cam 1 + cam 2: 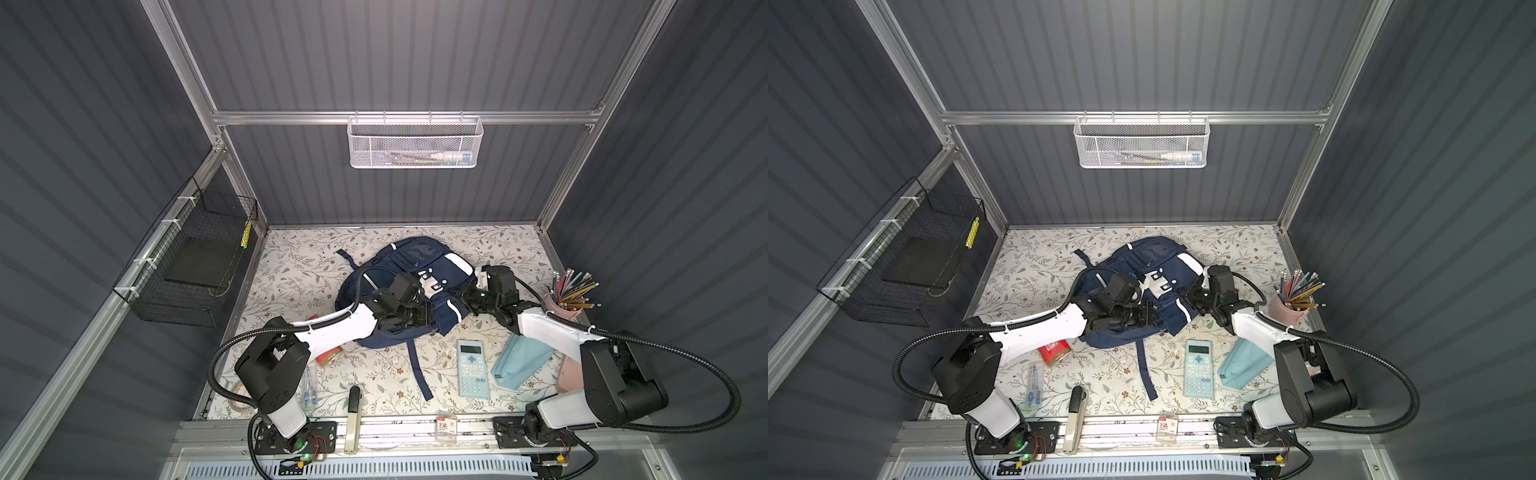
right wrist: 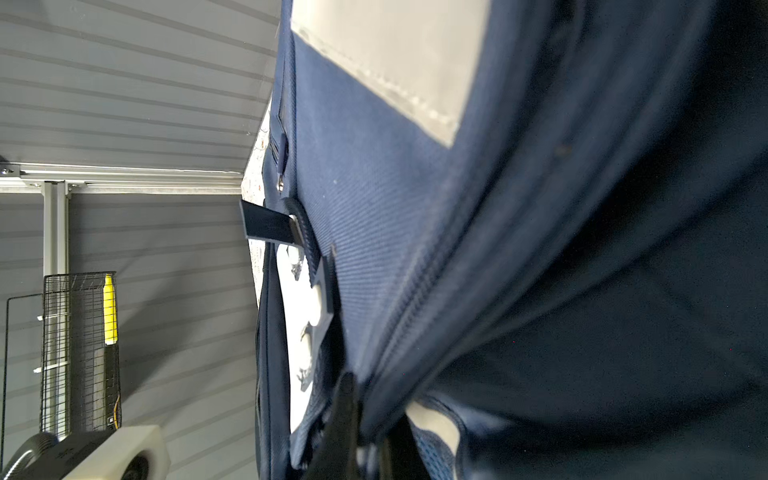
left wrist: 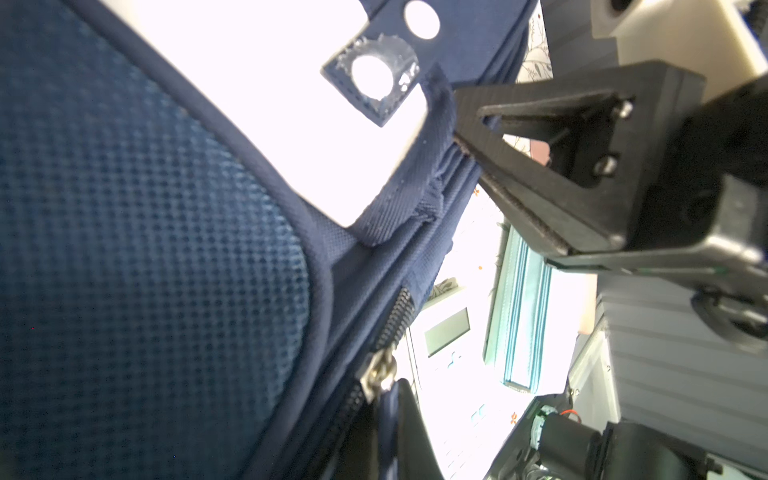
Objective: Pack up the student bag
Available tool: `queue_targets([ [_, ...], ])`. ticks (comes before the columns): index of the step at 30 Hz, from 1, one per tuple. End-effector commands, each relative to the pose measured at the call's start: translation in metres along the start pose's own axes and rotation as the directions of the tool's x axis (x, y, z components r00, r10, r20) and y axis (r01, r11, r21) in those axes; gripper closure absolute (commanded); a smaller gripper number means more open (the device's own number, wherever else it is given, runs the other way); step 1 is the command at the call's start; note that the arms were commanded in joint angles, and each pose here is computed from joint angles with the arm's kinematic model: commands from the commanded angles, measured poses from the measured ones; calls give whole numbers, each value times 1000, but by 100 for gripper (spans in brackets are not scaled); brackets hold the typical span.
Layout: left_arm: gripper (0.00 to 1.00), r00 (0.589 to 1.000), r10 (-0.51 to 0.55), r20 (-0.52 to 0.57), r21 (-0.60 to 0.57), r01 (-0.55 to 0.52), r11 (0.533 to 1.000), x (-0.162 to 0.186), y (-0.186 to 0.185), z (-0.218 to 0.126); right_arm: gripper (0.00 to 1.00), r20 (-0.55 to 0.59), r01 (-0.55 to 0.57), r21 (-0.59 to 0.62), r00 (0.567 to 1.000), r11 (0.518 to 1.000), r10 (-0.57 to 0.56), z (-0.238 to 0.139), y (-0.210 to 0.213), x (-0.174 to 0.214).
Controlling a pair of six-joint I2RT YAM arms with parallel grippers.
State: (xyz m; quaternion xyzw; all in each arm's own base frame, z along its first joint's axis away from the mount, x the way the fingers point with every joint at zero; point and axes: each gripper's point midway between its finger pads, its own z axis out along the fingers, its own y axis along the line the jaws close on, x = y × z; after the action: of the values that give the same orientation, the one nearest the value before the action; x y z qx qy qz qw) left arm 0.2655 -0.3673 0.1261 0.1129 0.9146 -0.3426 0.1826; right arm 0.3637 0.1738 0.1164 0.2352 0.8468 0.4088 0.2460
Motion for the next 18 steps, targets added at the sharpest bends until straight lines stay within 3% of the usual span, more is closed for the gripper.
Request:
queue_targets([
  [1, 100, 984, -21, -176, -175, -10, 984, 38, 44, -24, 100, 344, -62, 194, 939, 979, -8, -24, -51, -94],
  [8, 100, 964, -45, -260, -90, 22, 996, 55, 31, -22, 100, 356, -86, 168, 934, 982, 20, -30, -45, -105],
  [14, 100, 968, -13, -251, -193, -37, 981, 49, 53, -28, 100, 353, -33, 219, 934, 975, -48, -41, -46, -110],
  [18, 100, 977, 56, -205, -235, -104, 966, 34, 63, -53, 100, 258, 12, 252, 963, 968, -79, -31, -57, -129],
])
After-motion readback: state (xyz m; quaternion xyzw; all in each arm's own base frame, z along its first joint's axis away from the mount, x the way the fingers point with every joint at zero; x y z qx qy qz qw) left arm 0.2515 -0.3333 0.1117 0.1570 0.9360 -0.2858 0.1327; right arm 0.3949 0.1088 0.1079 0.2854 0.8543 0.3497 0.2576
